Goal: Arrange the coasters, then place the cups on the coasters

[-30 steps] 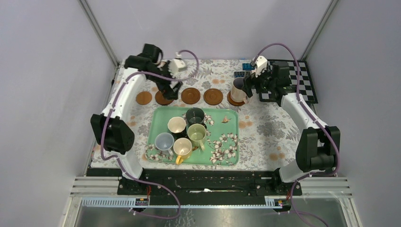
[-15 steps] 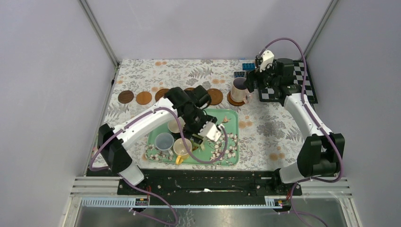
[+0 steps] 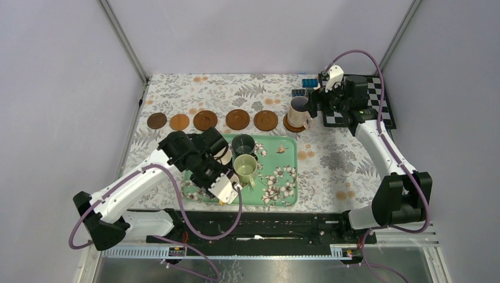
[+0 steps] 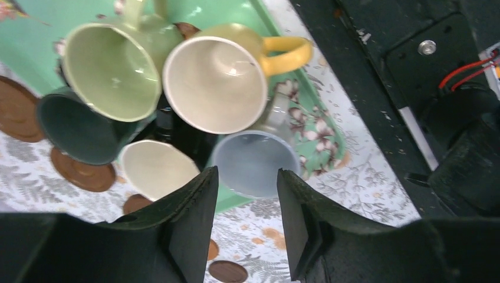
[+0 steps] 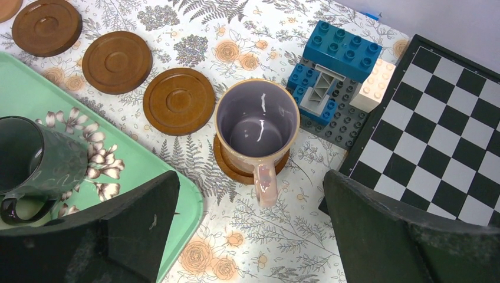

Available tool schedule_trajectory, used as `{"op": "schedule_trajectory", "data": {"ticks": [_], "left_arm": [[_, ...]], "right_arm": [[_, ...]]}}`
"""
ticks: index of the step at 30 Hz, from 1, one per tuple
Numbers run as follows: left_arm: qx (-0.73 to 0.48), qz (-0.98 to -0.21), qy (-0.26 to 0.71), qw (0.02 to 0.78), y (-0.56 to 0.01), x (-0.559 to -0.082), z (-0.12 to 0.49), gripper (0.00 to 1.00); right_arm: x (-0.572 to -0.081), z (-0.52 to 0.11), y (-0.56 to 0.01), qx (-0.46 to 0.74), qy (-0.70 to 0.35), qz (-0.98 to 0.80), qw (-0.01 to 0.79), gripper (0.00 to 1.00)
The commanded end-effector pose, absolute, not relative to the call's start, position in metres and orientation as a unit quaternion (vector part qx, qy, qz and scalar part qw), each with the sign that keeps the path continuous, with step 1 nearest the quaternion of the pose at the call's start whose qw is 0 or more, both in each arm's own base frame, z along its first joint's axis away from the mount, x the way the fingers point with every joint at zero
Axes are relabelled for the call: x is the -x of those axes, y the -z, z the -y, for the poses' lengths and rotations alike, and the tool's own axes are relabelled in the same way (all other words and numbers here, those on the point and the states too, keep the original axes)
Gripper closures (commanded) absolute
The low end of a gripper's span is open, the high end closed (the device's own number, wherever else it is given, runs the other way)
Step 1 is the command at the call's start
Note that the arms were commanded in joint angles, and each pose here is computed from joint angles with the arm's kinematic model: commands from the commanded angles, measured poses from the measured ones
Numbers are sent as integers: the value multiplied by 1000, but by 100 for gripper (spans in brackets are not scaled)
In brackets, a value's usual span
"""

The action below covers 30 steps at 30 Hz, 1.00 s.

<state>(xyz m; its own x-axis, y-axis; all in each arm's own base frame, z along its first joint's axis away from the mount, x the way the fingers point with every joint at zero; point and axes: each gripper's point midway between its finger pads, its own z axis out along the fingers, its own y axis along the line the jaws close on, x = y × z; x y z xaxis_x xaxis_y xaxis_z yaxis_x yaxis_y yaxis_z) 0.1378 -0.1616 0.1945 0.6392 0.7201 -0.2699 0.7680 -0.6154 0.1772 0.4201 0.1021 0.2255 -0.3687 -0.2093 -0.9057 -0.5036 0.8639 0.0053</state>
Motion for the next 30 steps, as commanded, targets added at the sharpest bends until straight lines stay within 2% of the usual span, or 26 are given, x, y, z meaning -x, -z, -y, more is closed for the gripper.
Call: {"op": "schedule_trajectory", "data": {"ticks": [1,11,30], "left_arm": [[-897,-418,84,117,-181,-128,145,53],[-890,-429,128,86,-158,-112,145,55],[-906,-394,124,88,-126,-117,149,57]], "right_arm": [[-418,-103,-244,217,-146,-801,538,0],[-423,-105,-237,220,-151,-807,527,0],[-417,-101,-234,225,-140,-809,525,0]]}}
